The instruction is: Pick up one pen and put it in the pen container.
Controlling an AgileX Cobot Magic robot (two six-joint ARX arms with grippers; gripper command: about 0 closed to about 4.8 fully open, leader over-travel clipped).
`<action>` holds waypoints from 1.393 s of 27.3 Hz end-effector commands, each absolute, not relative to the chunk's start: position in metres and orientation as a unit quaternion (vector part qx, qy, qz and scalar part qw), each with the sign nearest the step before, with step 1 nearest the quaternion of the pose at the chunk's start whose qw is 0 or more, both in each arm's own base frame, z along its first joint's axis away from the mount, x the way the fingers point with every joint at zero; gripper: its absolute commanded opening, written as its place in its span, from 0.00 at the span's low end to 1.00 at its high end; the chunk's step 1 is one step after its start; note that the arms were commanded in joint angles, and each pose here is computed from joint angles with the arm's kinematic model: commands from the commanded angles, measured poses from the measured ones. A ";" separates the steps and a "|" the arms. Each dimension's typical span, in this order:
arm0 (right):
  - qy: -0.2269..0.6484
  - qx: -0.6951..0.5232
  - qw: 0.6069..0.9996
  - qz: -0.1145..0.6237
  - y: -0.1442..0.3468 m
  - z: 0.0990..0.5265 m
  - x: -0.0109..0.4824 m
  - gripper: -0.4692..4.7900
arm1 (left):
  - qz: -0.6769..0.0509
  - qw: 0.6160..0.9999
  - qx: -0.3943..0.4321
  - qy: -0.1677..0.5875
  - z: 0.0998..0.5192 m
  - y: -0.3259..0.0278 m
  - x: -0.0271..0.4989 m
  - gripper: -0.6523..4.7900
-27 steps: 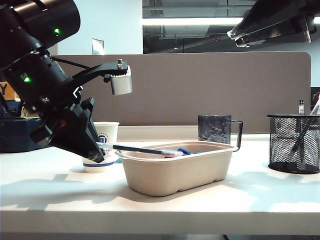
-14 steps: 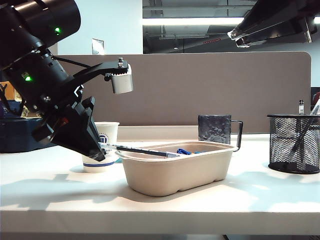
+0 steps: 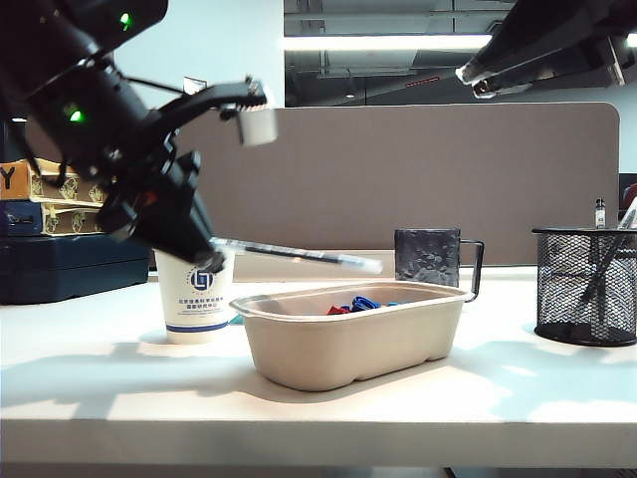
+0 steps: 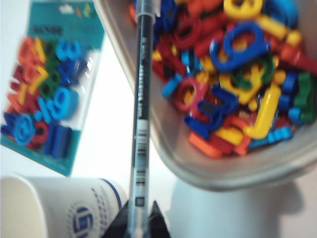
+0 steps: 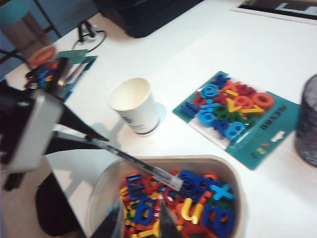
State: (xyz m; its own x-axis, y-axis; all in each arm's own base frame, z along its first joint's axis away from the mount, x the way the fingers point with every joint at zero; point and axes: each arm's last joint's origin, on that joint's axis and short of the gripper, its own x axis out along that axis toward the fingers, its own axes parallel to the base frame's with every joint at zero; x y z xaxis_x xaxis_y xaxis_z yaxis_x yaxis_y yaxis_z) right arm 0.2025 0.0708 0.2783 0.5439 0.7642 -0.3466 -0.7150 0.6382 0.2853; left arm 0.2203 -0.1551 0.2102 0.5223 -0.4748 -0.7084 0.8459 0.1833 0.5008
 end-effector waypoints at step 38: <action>0.137 0.442 0.817 0.343 0.067 0.322 0.225 0.52 | -0.384 0.851 0.358 -0.009 0.350 -0.228 0.204 0.11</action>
State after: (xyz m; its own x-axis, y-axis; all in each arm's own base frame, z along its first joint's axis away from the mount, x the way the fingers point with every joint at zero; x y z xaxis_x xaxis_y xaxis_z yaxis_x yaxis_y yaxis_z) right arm 0.2250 0.0667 0.3168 0.7295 0.6828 0.0404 -0.4174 0.3976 0.8171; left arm 0.2054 -0.2278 0.3456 0.6991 -0.6552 -0.2864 0.6561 0.4286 0.6212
